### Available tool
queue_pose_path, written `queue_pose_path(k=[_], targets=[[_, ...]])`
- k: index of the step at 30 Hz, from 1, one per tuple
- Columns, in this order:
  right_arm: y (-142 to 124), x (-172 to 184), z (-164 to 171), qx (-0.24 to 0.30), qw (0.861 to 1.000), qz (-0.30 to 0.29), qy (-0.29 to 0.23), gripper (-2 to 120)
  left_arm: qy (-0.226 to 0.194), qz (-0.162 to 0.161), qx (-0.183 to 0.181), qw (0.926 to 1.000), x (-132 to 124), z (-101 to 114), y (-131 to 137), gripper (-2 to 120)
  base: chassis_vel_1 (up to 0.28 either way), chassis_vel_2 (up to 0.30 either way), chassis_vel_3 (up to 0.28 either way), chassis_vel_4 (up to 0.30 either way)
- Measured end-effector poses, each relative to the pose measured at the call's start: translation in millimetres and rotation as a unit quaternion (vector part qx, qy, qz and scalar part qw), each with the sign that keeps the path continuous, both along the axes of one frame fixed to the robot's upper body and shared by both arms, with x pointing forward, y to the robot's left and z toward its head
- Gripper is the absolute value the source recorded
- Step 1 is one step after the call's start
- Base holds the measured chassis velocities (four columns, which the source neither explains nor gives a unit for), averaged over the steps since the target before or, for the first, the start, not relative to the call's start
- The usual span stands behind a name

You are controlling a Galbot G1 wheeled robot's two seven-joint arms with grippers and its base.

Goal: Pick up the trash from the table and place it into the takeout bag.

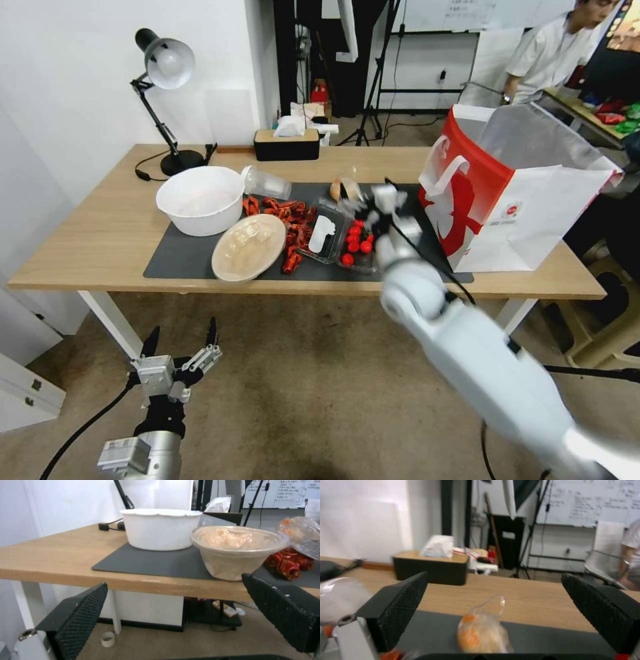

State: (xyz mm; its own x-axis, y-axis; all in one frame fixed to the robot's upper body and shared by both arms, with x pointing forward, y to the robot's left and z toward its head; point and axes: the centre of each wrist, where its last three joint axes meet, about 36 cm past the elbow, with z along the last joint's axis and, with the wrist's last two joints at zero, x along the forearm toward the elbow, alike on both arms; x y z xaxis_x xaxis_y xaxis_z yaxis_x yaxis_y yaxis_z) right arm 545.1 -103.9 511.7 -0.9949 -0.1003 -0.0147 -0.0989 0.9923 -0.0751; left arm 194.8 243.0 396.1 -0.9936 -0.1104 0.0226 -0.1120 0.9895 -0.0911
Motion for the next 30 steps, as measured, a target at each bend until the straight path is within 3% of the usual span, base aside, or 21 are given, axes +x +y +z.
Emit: queue_pose_path(k=[3, 7, 12, 19, 30], targets=[[19.5, 49.4, 8.5, -0.015, 0.998, -0.035, 0.043, 100, -0.003, 0.003, -0.001, 1.0, 0.1, 1.2, 0.2, 100, 0.0, 0.0, 0.0, 0.0], [46.2, 87.4, 11.0, -0.02, 0.995, -0.059, 0.081, 100, -0.005, 0.003, -0.003, 1.0, 0.9, 1.3, -1.4, 100, 0.0, 0.0, 0.0, 0.0], [67.6, 108.1, 7.8, -0.025, 0.988, -0.076, 0.135, 100, -0.008, 0.003, -0.003, 1.0, 1.7, 1.3, -1.2, 100, 0.0, 0.0, 0.0, 0.0], [63.3, 132.9, -12.5, -0.031, 0.974, -0.106, 0.198, 100, -0.012, 0.005, -0.002, 0.9999, -1.4, -4.3, 1.4, 100, 0.0, 0.0, 0.0, 0.0], [53.5, 133.7, -29.8, -0.022, 0.969, -0.1, 0.226, 100, -0.017, 0.005, -0.005, 0.9998, 1.0, -3.3, 5.1, 100, 0.0, 0.0, 0.0, 0.0]])
